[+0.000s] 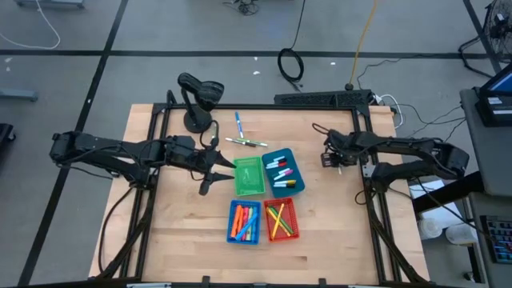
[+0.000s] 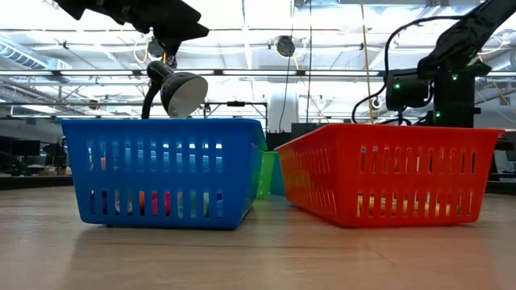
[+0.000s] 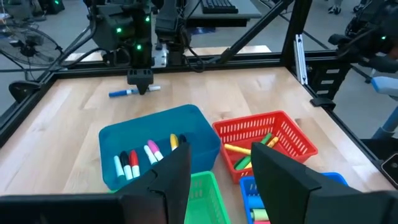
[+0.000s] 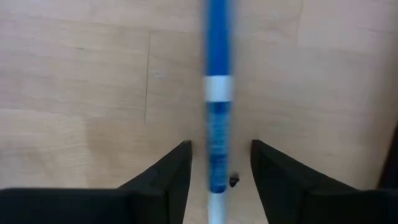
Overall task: Pick & Place Markers
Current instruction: Put the blue marker into the green bin
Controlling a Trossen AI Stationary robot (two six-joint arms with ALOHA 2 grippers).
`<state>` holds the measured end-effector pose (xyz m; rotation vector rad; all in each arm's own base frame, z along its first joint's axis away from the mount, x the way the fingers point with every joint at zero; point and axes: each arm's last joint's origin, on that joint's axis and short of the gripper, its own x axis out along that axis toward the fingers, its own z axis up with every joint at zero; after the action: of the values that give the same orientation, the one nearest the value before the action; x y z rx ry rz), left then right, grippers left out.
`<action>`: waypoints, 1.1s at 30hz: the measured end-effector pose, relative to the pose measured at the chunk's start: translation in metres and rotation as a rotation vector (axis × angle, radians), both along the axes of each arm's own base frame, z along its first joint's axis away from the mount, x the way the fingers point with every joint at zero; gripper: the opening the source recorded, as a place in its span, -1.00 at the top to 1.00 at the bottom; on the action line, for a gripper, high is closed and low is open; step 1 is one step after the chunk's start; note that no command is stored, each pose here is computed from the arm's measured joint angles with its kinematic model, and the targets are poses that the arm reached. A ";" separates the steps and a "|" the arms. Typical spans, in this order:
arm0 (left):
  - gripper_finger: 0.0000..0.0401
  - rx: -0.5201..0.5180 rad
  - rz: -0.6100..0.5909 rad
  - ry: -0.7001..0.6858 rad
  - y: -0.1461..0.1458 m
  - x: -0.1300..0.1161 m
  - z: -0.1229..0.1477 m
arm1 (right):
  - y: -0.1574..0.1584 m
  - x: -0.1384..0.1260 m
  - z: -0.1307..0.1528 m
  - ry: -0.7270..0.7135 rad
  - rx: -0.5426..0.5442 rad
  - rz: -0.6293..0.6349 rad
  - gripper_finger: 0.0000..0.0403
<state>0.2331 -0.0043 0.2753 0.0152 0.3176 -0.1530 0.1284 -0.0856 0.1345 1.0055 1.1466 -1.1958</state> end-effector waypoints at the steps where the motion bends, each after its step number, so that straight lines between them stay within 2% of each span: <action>1: 0.14 -0.001 0.000 -0.002 0.000 0.000 0.000 | -0.001 0.000 -0.001 0.004 0.000 0.005 0.27; 11: 0.14 -0.016 0.006 0.004 0.000 0.000 0.000 | -0.003 0.007 -0.006 0.035 -0.013 0.270 0.42; 14: 0.14 -0.017 0.006 0.005 0.000 0.000 0.000 | -0.002 0.009 -0.006 0.036 -0.032 0.308 0.58; 18: 0.14 -0.019 0.006 0.005 0.000 0.000 0.000 | 0.000 0.012 -0.006 0.041 -0.059 0.361 0.89; 20: 0.14 -0.019 0.006 0.005 0.000 0.000 0.000 | -0.001 0.015 -0.006 0.028 -0.091 0.393 0.92; 23: 0.14 -0.013 0.018 0.005 0.000 0.000 0.000 | -0.004 0.027 -0.004 -0.053 -0.188 0.450 0.89; 26: 0.14 0.004 0.067 0.005 0.002 0.000 0.000 | -0.008 0.043 0.005 -0.203 -0.320 0.522 0.92; 30: 0.14 0.038 0.166 0.006 0.005 0.000 0.000 | -0.016 0.065 0.030 -0.438 -0.570 0.606 0.93; 33: 0.14 0.058 0.223 0.000 0.006 0.000 0.000 | -0.013 0.082 0.054 -0.692 -0.734 0.709 0.93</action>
<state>0.2333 0.0022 0.2754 0.0366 0.3215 0.0769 0.2102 -0.0988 0.1882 0.3208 0.3707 -0.5231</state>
